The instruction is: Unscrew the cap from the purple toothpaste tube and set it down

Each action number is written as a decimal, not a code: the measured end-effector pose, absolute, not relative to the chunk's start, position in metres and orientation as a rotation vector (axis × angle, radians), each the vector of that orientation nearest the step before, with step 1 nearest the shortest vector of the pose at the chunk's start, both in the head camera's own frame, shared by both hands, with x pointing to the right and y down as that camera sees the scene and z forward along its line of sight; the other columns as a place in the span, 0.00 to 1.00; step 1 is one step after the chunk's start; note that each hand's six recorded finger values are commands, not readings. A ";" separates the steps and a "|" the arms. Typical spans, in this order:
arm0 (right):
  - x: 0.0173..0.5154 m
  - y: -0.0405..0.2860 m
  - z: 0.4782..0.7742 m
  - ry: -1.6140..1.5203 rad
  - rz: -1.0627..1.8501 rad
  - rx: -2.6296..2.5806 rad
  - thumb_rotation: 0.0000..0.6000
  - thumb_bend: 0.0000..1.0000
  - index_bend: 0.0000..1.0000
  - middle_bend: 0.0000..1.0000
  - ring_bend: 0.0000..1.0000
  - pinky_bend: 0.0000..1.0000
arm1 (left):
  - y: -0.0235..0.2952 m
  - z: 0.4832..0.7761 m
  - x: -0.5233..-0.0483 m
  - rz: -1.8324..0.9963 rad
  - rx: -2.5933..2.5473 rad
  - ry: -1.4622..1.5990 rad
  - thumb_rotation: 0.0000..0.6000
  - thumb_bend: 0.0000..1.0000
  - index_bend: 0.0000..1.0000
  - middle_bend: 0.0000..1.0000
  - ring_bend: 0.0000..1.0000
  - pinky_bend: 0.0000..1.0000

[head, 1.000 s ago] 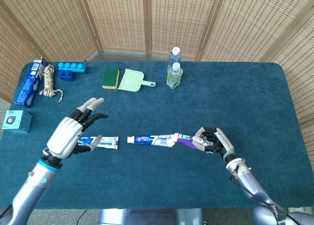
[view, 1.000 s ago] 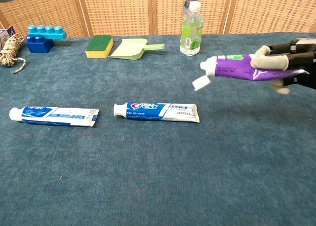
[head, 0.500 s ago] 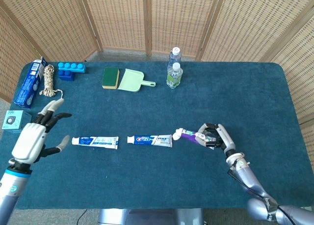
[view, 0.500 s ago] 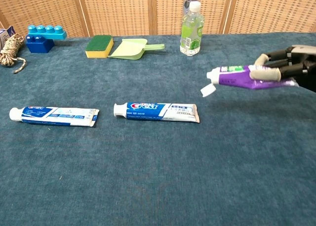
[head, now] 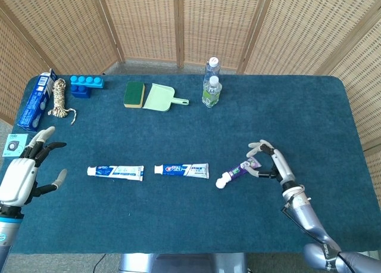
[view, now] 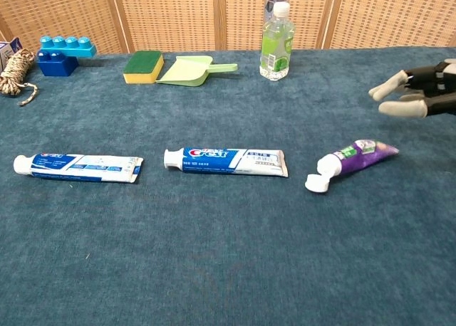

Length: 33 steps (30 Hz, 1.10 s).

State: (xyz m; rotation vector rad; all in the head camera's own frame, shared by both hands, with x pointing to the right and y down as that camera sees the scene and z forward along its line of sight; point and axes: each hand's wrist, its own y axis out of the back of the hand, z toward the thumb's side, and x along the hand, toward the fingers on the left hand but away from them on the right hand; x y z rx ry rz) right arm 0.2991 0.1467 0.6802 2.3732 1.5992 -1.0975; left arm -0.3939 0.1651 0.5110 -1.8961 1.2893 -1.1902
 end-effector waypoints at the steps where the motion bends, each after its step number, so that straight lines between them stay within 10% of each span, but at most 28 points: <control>1: 0.300 0.146 0.679 1.611 -1.090 2.370 0.87 0.21 0.42 0.24 0.02 0.05 | 0.166 0.511 -0.394 -1.192 -1.896 1.290 1.00 0.35 0.22 0.00 0.00 0.13; 13: 0.312 0.141 0.654 1.758 -1.203 2.518 0.88 0.21 0.42 0.25 0.02 0.06 | 0.181 0.510 -0.403 -1.258 -1.798 1.218 1.00 0.35 0.20 0.01 0.00 0.09; 33: 0.349 0.198 0.595 1.748 -2.205 2.666 1.00 0.20 0.43 0.26 0.07 0.06 | 0.252 0.517 -0.438 -1.518 -1.623 1.094 1.00 0.35 0.18 0.04 0.00 0.00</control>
